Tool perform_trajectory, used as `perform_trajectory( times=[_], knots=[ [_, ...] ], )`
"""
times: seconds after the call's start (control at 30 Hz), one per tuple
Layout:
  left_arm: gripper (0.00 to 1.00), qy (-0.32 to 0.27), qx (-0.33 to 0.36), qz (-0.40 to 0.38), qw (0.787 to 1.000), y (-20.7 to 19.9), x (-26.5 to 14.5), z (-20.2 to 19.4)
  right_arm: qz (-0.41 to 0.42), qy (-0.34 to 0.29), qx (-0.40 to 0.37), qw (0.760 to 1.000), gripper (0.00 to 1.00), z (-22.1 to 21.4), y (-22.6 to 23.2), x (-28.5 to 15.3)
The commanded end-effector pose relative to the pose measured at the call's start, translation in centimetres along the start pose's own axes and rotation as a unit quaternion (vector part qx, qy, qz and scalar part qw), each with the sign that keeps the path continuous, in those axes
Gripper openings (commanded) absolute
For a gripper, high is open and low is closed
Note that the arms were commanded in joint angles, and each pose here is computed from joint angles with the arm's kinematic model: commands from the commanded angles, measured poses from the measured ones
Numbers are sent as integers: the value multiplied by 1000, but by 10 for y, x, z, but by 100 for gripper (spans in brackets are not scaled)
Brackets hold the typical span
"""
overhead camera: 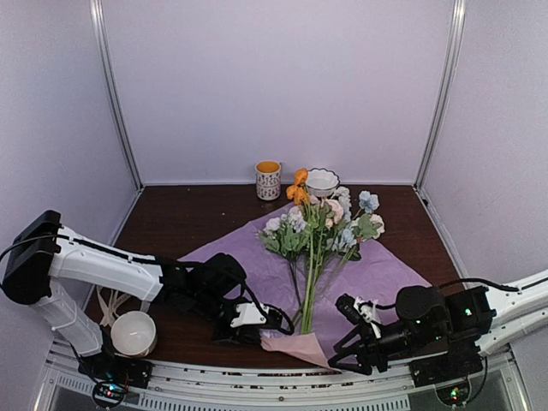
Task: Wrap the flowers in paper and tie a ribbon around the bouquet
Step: Pass from the left arm to the right, then fold the bottom corner of the flattened wrapping paper.
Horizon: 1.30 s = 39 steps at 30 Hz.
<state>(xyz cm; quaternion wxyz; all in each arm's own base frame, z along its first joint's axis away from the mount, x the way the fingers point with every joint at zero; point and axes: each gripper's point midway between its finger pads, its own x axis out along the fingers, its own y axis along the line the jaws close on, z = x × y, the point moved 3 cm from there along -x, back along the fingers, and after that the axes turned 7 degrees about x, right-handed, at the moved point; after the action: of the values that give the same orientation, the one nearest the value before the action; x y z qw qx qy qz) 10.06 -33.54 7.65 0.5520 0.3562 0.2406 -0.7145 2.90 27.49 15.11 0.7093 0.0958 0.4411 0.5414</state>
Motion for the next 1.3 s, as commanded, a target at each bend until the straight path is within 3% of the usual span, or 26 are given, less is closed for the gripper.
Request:
perform_trajectory(
  times=[0.0, 0.13, 0.33, 0.37, 0.47, 0.5, 0.53, 0.57, 0.67, 0.8, 0.87, 0.93, 1.03, 1.27],
  knots=[
    [0, -8, -8, 0, 1000, 3, 1, -1, -44, -48, -6, 998, 53, 5, -5, 6],
    [0, -10, -7, -2, 1000, 3, 1, 0, -92, -37, -13, 995, 55, -8, -27, 19],
    [0, -8, -7, -4, 1000, 2, 2, -1, -91, -15, -32, 995, 54, -9, -23, 40],
    [0, -8, -8, -4, 1000, 2, 2, -1, -94, -8, -36, 995, 46, -9, -22, 44],
    [0, -10, -7, -5, 1000, 2, 0, 1, -89, 11, -42, 995, 12, -12, -19, 50],
    [0, -13, -5, -6, 1000, 2, -2, 3, -85, 12, -44, 995, 3, -12, -18, 50],
    [0, -15, -4, -8, 1000, 1, -3, 5, -86, 15, -49, 995, 0, -11, -17, 50],
    [0, -25, 0, -12, 1000, 0, -8, 11, -93, 22, -56, 994, 0, -11, -17, 49],
    [33, -53, 9, -24, 998, -3, -23, 27, -110, 43, -79, 990, 0, -13, -19, 45],
    [49, -111, 0, -70, 991, -3, -47, 44, -113, 69, -98, 986, 0, -21, -22, 40],
    [51, -117, -21, -50, 992, 13, -49, 42, -111, 78, -106, 985, 0, -23, -21, 40],
    [46, -80, -56, 20, 995, 42, -36, 28, -107, 82, -114, 984, 0, -21, -18, 41],
    [39, -13, -92, 25, 995, 58, -11, 8, -100, 86, -117, 984, 0, -14, -11, 42],
    [33, 93, -124, 36, 987, 60, 19, -43, -42, 92, -6, 995, 0, 10, -22, 42]
  ],
)
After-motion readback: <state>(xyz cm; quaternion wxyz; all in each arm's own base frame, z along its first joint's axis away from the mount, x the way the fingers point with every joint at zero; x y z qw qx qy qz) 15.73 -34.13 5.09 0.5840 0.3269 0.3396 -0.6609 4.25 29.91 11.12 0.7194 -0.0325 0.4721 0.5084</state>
